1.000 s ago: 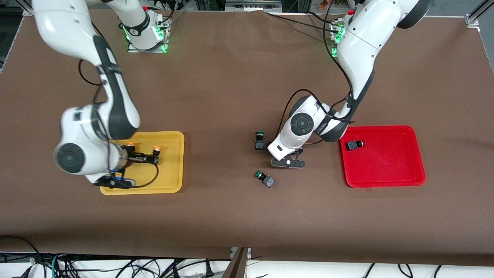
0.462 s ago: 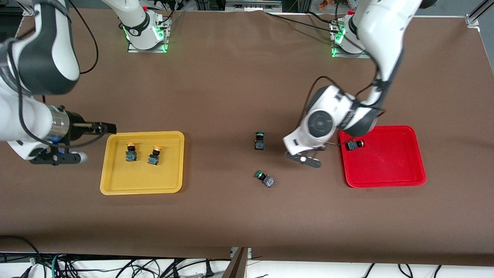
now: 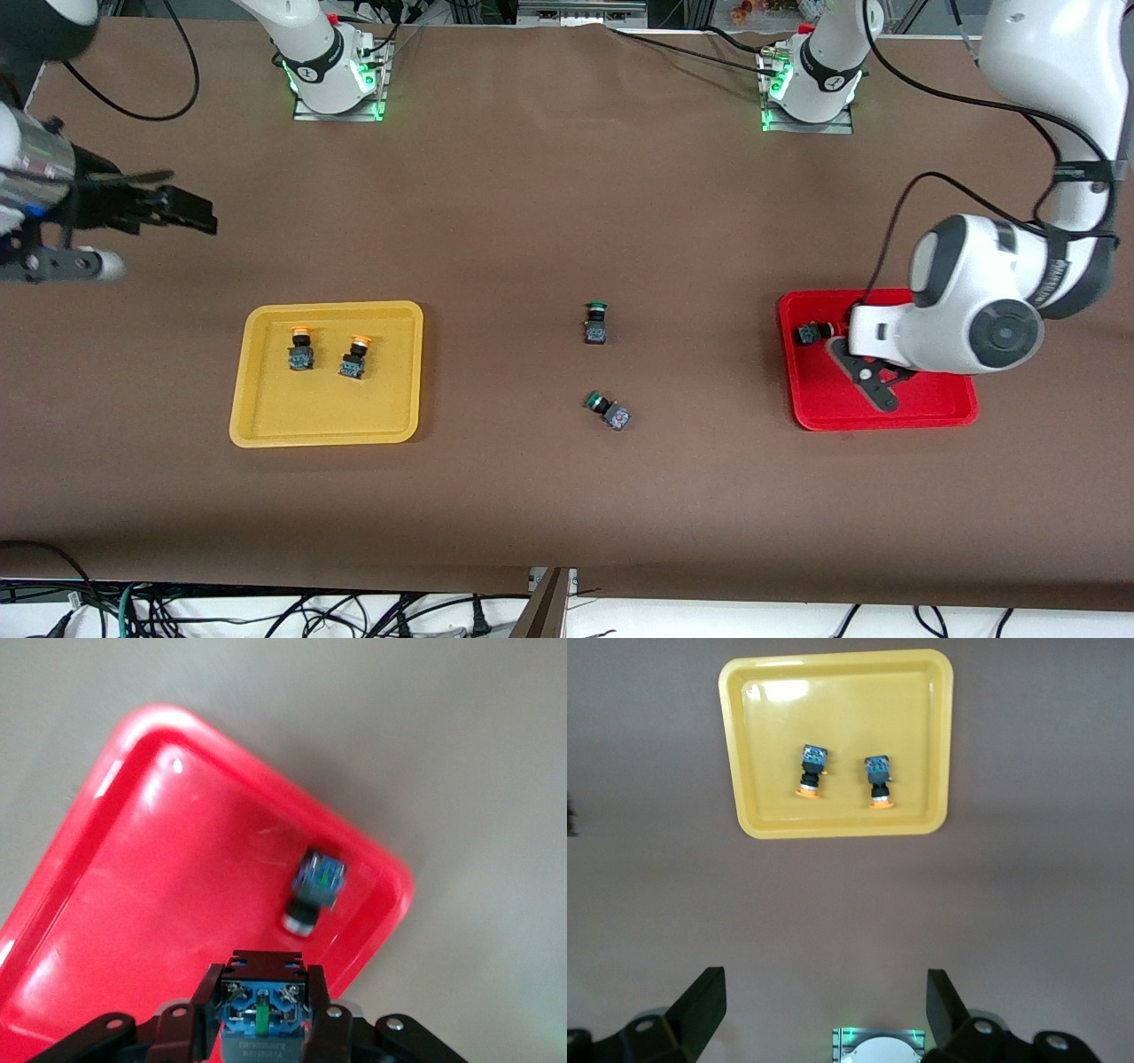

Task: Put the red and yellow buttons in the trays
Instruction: 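Lower the red button into the red tray and open the left gripper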

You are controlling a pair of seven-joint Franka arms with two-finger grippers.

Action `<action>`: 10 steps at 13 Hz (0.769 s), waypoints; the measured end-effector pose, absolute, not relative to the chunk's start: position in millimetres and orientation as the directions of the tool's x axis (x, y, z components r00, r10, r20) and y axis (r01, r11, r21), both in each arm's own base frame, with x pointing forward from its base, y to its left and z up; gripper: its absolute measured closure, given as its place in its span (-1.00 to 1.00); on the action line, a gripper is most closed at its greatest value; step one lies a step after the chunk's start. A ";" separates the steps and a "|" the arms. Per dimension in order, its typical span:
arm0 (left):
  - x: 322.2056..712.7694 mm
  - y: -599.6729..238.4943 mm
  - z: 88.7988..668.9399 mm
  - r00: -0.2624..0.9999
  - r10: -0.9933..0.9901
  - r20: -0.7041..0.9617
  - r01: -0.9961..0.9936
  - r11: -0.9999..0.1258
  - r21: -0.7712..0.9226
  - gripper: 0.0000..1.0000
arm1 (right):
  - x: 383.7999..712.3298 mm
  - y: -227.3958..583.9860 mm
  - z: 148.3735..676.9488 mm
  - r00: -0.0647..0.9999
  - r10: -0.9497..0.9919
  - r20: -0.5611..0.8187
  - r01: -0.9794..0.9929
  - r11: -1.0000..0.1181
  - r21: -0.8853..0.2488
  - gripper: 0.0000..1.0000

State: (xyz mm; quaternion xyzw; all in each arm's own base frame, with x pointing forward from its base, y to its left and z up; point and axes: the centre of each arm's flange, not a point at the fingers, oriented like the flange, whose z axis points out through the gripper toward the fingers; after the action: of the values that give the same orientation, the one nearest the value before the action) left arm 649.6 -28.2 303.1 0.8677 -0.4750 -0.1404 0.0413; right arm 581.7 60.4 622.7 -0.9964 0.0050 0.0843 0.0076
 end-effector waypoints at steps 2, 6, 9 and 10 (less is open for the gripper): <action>644.8 -21.3 275.0 0.382 -0.892 -0.242 -0.884 -0.429 0.184 0.18 | 558.1 42.1 652.8 0.992 -0.034 -0.125 -0.037 -0.999 -0.023 -1.00; 615.7 -2.6 204.5 0.326 -0.924 -0.200 -0.933 -0.349 0.092 0.06 | 533.0 34.2 661.8 0.991 -0.042 -0.123 -0.045 -0.999 -0.024 -1.00; 613.5 -4.9 222.3 0.333 -0.927 -0.171 -0.935 -0.348 0.067 -0.57 | 536.7 39.5 652.1 0.990 -0.033 -0.139 -0.035 -0.999 -0.008 -1.00; 614.1 -10.6 249.1 0.385 -0.906 -0.176 -0.911 -0.404 0.081 -0.85 | 537.0 39.5 651.4 0.990 -0.033 -0.140 -0.034 -0.999 -0.007 -1.00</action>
State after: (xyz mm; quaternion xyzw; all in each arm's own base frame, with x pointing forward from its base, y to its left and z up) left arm 614.1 -10.6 249.1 0.8322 -0.5459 -0.0963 -0.0145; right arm 537.0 39.5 651.4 -0.9974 0.0170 0.0699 0.0047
